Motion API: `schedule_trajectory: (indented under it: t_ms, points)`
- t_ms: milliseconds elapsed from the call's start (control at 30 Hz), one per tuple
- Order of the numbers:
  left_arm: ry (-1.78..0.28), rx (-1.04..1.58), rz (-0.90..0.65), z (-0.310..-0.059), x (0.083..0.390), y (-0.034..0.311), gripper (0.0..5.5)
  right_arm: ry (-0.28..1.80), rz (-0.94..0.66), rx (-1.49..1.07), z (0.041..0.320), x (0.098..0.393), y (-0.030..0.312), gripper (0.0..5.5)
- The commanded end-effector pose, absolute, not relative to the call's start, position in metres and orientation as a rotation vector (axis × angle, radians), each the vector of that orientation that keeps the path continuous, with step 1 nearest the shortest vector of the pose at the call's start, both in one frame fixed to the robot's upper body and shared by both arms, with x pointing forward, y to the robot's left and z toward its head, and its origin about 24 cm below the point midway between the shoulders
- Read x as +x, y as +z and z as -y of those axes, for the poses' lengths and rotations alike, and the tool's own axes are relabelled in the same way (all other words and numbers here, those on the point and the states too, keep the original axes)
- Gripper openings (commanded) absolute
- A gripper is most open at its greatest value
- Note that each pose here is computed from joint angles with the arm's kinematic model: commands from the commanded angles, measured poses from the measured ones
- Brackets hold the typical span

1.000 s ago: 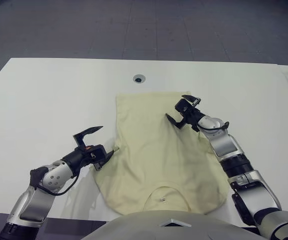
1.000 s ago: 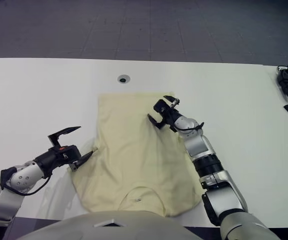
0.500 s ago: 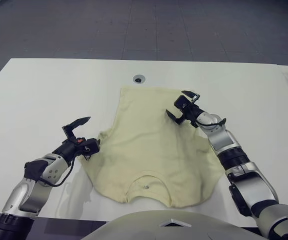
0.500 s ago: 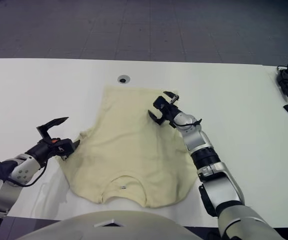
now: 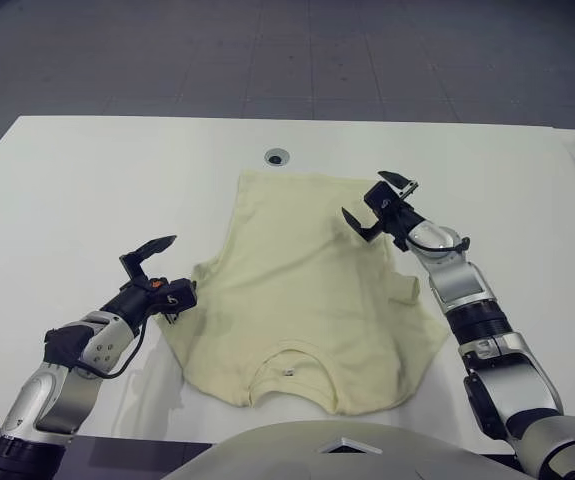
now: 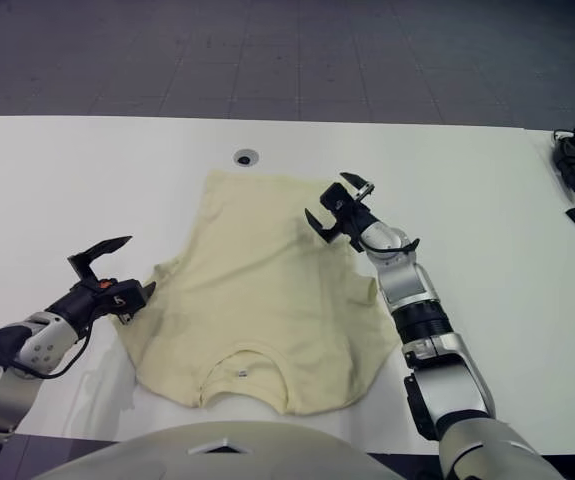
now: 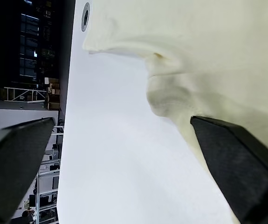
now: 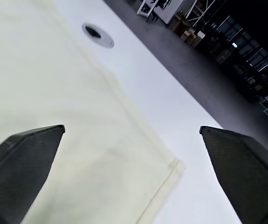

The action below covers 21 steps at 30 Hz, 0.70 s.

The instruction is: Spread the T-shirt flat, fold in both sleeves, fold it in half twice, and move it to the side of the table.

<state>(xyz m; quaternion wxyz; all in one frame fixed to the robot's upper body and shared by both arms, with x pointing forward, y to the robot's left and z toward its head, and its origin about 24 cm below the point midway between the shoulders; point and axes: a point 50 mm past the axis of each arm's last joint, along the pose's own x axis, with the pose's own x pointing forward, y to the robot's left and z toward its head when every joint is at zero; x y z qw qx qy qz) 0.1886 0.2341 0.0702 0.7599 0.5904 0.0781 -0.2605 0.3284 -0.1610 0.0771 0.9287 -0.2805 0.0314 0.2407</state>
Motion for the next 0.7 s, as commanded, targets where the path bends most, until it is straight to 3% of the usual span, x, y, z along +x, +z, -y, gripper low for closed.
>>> schedule_trajectory:
  t_ms: [33,167,267,500,700]
  points:
    - [-0.574,1.267,-0.194,-0.235,0.188,0.07,5.4,0.476,0.048,-0.513,0.17,0.319,0.112,5.38]
    - [-0.568,1.209,-0.172,-0.229,0.189,0.072,5.4,0.518,0.092,-0.503,0.173,0.299,0.131,5.38]
    - [-0.518,1.052,-0.093,-0.223,0.196,0.078,5.4,0.679,0.054,-0.574,0.172,0.265,0.127,5.38]
    - [-0.371,0.691,0.099,-0.214,0.205,0.106,5.4,1.128,-0.197,-0.842,0.184,0.182,0.096,5.38]
    - [-0.267,0.53,0.208,-0.212,0.215,0.123,5.4,1.202,-0.384,-1.057,0.207,0.156,0.074,5.38]
